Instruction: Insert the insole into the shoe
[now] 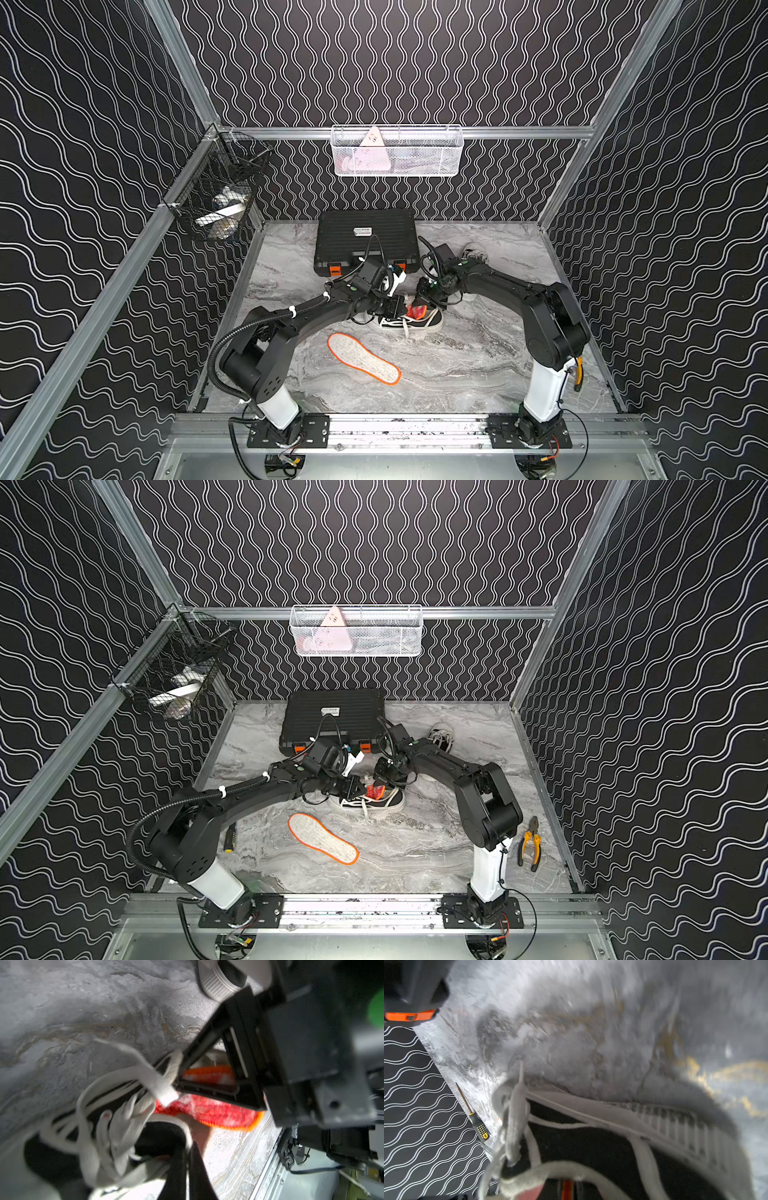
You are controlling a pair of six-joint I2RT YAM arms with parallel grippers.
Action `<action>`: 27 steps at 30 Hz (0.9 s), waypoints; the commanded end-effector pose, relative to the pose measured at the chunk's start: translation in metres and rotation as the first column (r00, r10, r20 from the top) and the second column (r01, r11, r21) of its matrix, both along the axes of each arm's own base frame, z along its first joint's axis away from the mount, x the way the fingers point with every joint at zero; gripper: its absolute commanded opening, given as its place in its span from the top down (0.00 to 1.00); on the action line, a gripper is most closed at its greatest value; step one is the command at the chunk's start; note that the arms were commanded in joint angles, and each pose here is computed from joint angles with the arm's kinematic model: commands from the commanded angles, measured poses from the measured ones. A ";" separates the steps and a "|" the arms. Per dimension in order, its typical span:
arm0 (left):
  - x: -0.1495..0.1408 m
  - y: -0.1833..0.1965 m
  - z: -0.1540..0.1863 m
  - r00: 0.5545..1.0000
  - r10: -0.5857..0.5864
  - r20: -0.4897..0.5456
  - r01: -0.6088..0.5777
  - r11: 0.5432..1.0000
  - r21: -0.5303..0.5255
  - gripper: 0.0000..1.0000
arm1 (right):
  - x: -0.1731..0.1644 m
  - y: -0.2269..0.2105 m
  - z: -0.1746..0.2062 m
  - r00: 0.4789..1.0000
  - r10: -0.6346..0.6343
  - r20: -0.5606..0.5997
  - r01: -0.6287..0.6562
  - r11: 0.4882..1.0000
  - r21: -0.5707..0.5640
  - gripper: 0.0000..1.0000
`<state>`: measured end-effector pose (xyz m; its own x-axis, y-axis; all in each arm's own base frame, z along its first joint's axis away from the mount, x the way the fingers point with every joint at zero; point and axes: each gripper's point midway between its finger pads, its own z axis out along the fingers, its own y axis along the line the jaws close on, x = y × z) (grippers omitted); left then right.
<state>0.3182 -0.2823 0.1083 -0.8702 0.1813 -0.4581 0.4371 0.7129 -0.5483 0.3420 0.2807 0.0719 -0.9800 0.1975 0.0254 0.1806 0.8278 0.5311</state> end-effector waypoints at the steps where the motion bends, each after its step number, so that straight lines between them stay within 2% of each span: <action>1: -0.004 -0.009 0.008 0.997 -0.072 0.023 0.073 0.996 -0.044 1.00 | 0.003 0.005 0.001 0.997 0.075 0.013 -0.075 0.997 0.001 0.88; 5: 0.000 -0.006 0.008 0.999 -0.038 0.030 0.039 0.998 -0.041 1.00 | 0.001 0.009 -0.004 0.996 0.087 -0.007 -0.087 0.996 0.004 0.90; 8: 0.004 -0.001 0.005 0.999 0.005 0.033 -0.004 1.000 -0.023 1.00 | -0.001 -0.001 -0.005 0.996 0.093 0.001 -0.093 0.995 -0.043 0.89; 11: 0.007 0.001 0.004 0.999 0.035 0.035 -0.034 0.999 -0.023 1.00 | -0.003 -0.015 0.008 0.995 0.098 0.028 -0.096 0.992 -0.082 0.80; 14: 0.010 0.004 0.002 0.997 0.059 0.044 -0.058 0.998 -0.012 1.00 | -0.005 -0.031 0.022 0.994 0.090 0.054 -0.084 0.991 -0.108 0.67; 18: 0.013 0.006 0.000 0.997 0.063 0.052 -0.063 0.998 0.004 1.00 | -0.013 -0.048 0.029 0.994 0.095 0.053 -0.087 0.986 -0.145 0.61; 20: 0.013 0.006 0.000 0.996 0.066 0.053 -0.067 0.998 0.001 1.00 | -0.018 -0.052 0.029 0.994 0.098 0.048 -0.090 0.985 -0.147 0.63; 27: 0.014 0.000 0.001 0.997 0.056 0.048 -0.055 0.998 -0.021 1.00 | -0.018 -0.046 0.033 0.995 0.062 0.072 -0.056 0.995 -0.088 0.86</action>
<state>0.3264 -0.2768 0.1028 -0.8681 0.1363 -0.4773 0.4095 0.7400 -0.5336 0.3188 0.2309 0.1014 -0.9921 0.1165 -0.0458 0.0844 0.8926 0.4428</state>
